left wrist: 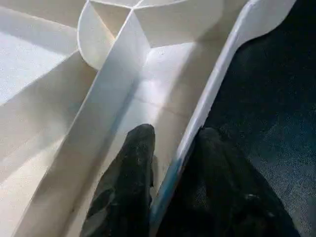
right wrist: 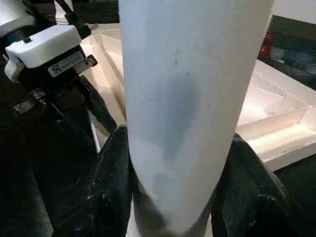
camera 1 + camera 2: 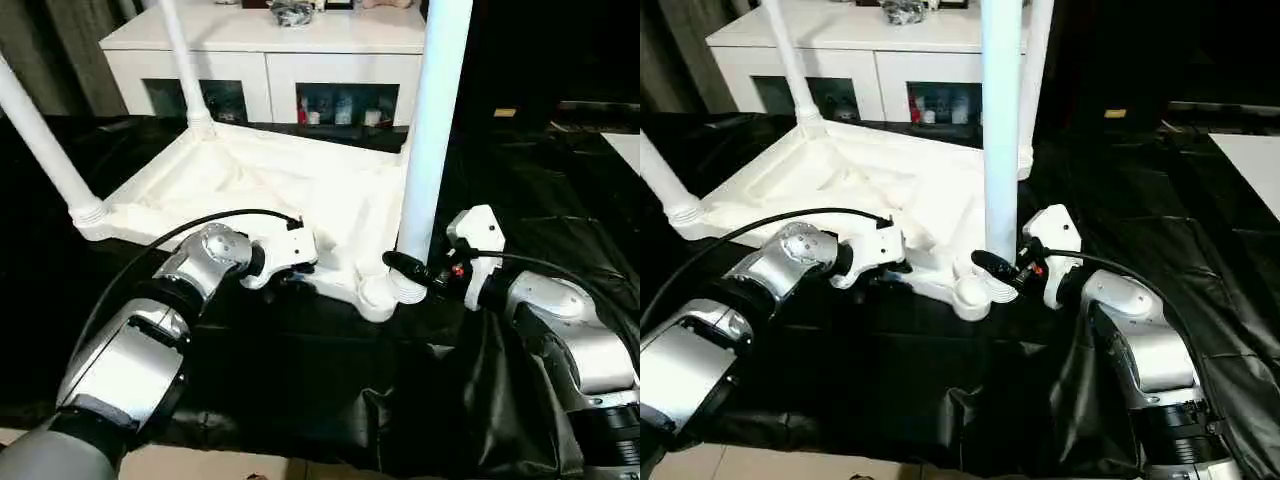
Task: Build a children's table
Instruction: Insert table leg to table base
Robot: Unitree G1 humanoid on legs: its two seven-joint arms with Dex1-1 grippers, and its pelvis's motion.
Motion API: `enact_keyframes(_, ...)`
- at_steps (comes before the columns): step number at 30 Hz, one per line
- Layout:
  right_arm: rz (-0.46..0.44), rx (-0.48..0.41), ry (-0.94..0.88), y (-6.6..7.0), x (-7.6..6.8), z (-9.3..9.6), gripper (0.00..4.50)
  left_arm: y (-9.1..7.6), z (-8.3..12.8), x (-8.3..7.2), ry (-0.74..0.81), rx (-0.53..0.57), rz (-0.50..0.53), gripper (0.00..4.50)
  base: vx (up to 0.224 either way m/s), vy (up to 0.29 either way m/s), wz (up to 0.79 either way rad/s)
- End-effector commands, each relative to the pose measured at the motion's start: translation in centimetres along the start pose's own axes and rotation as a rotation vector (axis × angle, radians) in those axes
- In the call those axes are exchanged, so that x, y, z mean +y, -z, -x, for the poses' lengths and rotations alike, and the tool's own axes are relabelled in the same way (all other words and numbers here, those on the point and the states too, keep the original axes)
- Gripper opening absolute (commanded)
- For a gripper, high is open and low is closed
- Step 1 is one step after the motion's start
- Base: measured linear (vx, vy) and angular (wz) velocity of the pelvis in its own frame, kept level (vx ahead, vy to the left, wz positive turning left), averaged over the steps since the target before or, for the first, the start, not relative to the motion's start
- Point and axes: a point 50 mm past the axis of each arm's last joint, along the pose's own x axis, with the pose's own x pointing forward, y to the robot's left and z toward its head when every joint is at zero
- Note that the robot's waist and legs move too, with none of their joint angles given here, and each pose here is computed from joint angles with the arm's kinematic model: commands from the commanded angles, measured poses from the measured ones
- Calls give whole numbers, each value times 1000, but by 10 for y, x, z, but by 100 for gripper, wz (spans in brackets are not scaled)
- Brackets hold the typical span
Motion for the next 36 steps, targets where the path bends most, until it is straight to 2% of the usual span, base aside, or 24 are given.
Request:
enact_keyframes(1, 29, -7, -18, -5, 1, 0, 184, 12, -3, -11, 110, 69, 15, 139, 0, 0, 0)
enact_keyframes(10, 42, -16, -1, -7, -1, 1, 184, 25, 8, -22, 276, 148, 58, 73, 0, 0, 0)
enact_keyframes(13, 43, -38, 30, -8, -2, 0, 184, 33, 12, -28, 197, 112, 89, 55, 0, 0, 0)
enact_keyframes(16, 42, -42, 36, -9, -2, 0, 184, 34, 13, -29, 181, 105, 98, 43, 0, 0, 0)
enact_keyframes(17, 29, -57, 61, -10, -4, 0, 184, 36, 14, -30, 91, 87, 131, 40, 0, 0, 0)
enact_keyframes(18, 29, -57, 61, -10, -4, 0, 184, 36, 14, -30, 91, 87, 131, 36, 0, 0, 0)
enact_keyframes(21, -44, -109, 119, -13, -8, -2, 184, 39, 20, -42, -177, 24, 374, 30, 0, 0, 0)
enact_keyframes(23, -56, -112, 117, -12, -5, -4, 184, 35, 23, -53, -236, 22, 453, 30, 0, 0, 0)
enact_keyframes(28, -67, -112, 104, -10, -2, -9, 184, 26, 20, -56, -275, -5, 462, 15, 3, -1, -4)
enact_keyframes(29, -71, -113, 99, -11, -1, -11, 184, 20, 18, -58, -259, -38, 446, 2, 0, 0, 0)
enact_keyframes(36, -71, -110, 88, -11, -1, -13, 184, 7, 17, -72, -198, -78, 345, 2, 0, 0, 0)
